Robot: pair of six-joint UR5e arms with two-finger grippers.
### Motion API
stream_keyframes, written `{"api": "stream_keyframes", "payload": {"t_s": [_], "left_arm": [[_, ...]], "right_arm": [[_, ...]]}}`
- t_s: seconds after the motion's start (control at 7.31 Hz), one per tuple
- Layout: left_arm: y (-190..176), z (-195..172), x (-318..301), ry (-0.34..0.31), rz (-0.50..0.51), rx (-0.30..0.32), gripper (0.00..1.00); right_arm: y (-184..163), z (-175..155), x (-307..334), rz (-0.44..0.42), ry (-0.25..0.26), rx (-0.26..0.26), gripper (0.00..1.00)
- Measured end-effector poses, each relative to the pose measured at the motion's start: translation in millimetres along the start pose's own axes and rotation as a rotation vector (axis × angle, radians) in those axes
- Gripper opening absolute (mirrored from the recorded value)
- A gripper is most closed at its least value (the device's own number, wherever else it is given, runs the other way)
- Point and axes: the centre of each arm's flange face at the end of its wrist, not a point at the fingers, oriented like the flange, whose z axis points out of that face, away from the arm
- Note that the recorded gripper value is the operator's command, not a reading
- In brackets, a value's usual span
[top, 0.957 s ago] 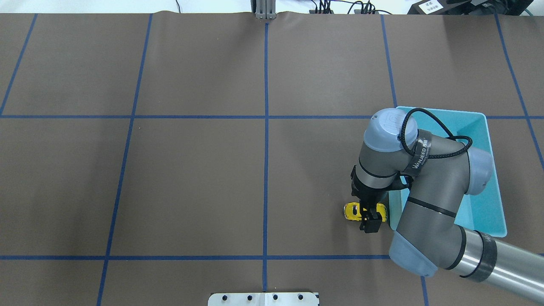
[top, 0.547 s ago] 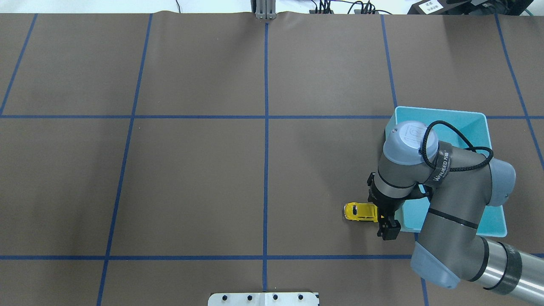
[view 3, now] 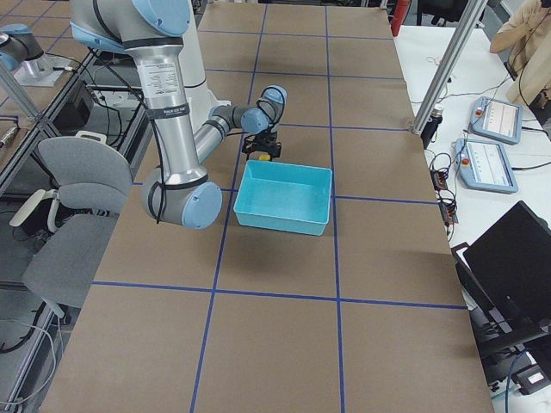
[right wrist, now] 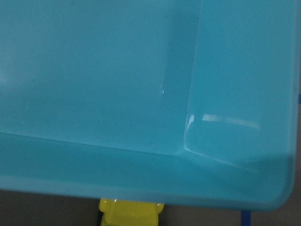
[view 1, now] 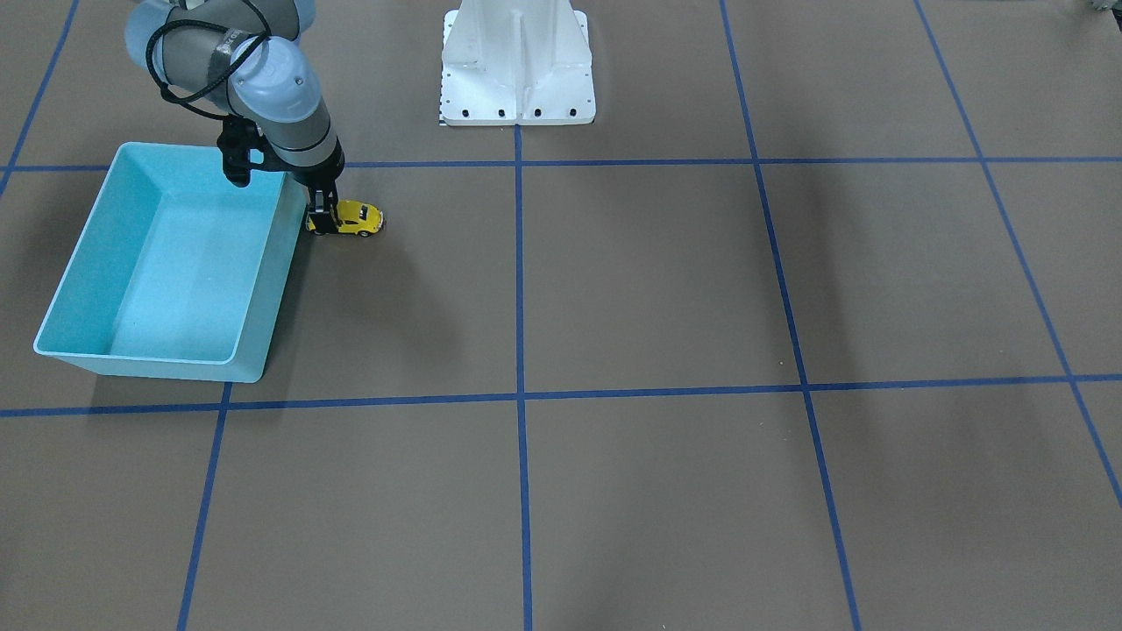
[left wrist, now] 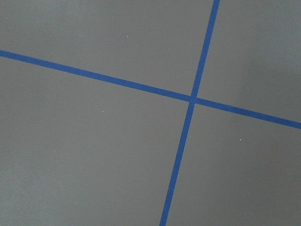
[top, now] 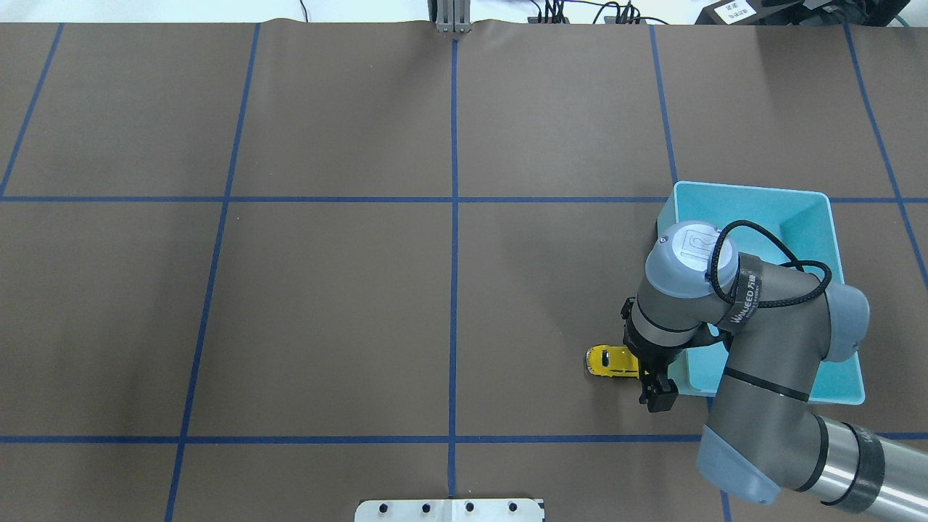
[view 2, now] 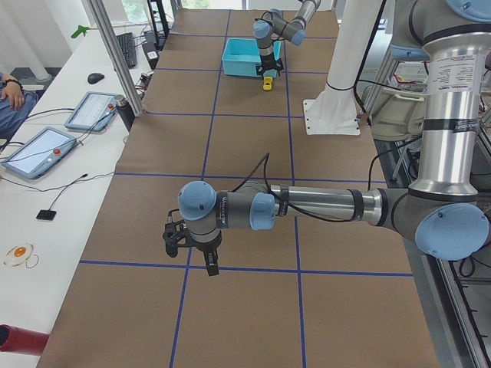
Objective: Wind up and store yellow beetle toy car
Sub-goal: 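Close the right gripper around the yellow car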
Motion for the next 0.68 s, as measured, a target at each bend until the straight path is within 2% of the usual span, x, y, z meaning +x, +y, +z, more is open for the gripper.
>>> {"api": "stream_keyframes", "payload": {"t_s": [0.41, 0.55, 0.68], "left_arm": [[0.4, 0.1, -0.1, 0.0, -0.001, 0.0, 1.0], [0.4, -0.1, 0.0, 0.0, -0.001, 0.0, 1.0], [0.4, -0.3, 0.3, 0.0, -0.001, 0.0, 1.0]], "right_arm": [[3.9, 8.2, 1.4, 0.001, -0.035, 0.01, 1.0], [6.2, 13.1, 1.5, -0.002, -0.038, 0.01, 0.85], [10.1, 18.3, 1.9, -0.009, -0.039, 0.013, 0.54]]}}
